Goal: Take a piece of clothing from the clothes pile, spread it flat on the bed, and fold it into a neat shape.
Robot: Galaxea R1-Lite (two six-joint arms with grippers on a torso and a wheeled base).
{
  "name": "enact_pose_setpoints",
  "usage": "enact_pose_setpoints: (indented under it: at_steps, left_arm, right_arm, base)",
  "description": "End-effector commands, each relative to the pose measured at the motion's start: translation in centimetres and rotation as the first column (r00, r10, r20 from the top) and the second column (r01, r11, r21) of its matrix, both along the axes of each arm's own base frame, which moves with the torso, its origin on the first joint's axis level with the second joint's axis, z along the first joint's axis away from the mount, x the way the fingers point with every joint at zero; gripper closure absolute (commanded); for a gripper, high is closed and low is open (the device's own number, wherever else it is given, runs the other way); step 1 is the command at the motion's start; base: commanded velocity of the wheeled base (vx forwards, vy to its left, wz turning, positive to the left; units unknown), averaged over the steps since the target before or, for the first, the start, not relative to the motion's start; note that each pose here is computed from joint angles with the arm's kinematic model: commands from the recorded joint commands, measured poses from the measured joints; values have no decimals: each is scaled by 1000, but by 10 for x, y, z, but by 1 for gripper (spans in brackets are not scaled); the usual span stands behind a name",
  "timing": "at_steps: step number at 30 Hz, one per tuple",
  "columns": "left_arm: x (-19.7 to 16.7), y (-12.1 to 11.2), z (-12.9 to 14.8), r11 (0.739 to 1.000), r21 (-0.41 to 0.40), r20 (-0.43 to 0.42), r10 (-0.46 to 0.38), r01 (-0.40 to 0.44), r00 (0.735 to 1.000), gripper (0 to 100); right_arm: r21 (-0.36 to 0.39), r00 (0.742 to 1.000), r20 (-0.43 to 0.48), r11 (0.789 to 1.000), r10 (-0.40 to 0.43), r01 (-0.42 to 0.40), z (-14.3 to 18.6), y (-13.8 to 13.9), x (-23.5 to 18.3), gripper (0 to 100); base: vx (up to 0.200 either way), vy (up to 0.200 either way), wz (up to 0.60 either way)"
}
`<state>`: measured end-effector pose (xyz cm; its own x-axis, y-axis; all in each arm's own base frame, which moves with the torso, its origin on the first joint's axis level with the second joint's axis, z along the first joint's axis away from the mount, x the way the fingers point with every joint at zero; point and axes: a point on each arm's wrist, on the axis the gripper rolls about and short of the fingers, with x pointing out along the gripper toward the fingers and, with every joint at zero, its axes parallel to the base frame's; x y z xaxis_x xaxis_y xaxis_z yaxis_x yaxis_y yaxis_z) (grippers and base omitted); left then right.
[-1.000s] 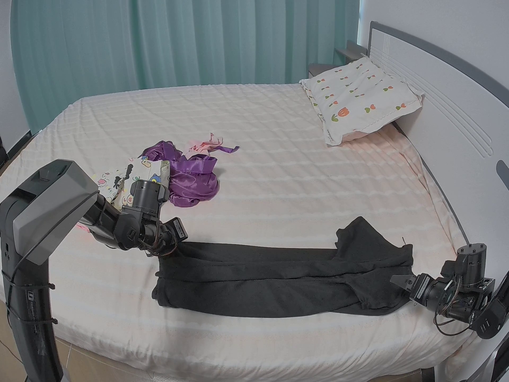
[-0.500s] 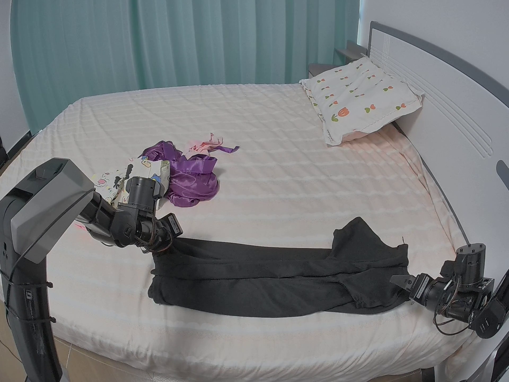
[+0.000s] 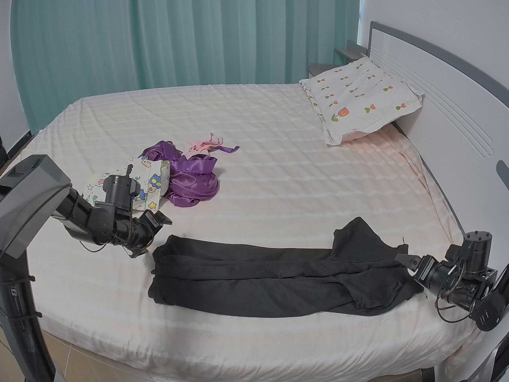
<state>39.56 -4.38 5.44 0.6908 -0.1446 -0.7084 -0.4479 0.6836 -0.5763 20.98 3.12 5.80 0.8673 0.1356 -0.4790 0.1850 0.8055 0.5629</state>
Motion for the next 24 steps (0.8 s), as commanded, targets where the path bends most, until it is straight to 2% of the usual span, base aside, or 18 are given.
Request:
enact_pose_setpoints:
  at_steps: [1, 4, 8, 10, 14, 17, 19, 21, 22, 24]
  left_arm:
    - [-26, 21, 23, 997, -75, 8, 37, -36, 999, 0]
    - [-35, 26, 22, 993, -97, -14, 60, -61, 998, 0]
    - [-44, 28, 17, 992, -106, -42, 62, -67, 997, 0]
    - [-53, 28, 15, 987, -150, -67, 49, -59, 996, 0]
    - [-64, 25, 16, 975, -210, -97, 46, -65, 994, 0]
    - [-73, 23, 18, 967, -239, -117, 63, -90, 991, 0]
    - [-75, 19, 17, 961, -259, -127, 68, -100, 990, 0]
    - [-76, 18, 17, 955, -275, -131, 74, -107, 989, 0]
    - [-79, 17, 17, 944, -313, -115, 75, -108, 991, 0]
    - [-81, 17, 17, 936, -337, -102, 74, -105, 992, 0]
  right_arm:
    - [-42, 1000, -10, 999, 4, -4, -2, -4, 7, 0]
    - [-70, 1000, -23, 998, -5, 3, -2, -7, 4, 0]
    - [-83, 999, 21, 996, -30, 32, 6, -17, 7, 0]
    - [-77, 999, 47, 997, -10, 13, 9, -12, 18, 0]
    - [-51, 998, 44, 998, 43, -40, 1, -9, 42, 0]
    - [-31, 990, 44, 991, 131, -130, -5, -6, 58, 0]
    - [-49, 981, 45, 982, 186, -184, -10, -4, 70, 0]
    - [-62, 978, 33, 977, 204, -202, -15, -3, 77, 0]
    - [-95, 973, 7, 968, 233, -231, -23, -1, 92, 0]
    - [-111, 967, -13, 961, 254, -254, -29, 1, 100, 0]
  base:
    - [0, 0, 0]
    - [0, 0, 0]
    - [0, 0, 0]
    - [0, 0, 0]
    - [0, 0, 0]
    - [0, 0, 0]
    - [0, 0, 0]
    - [0, 0, 0]
    - [0, 0, 0]
    - [0, 0, 0]
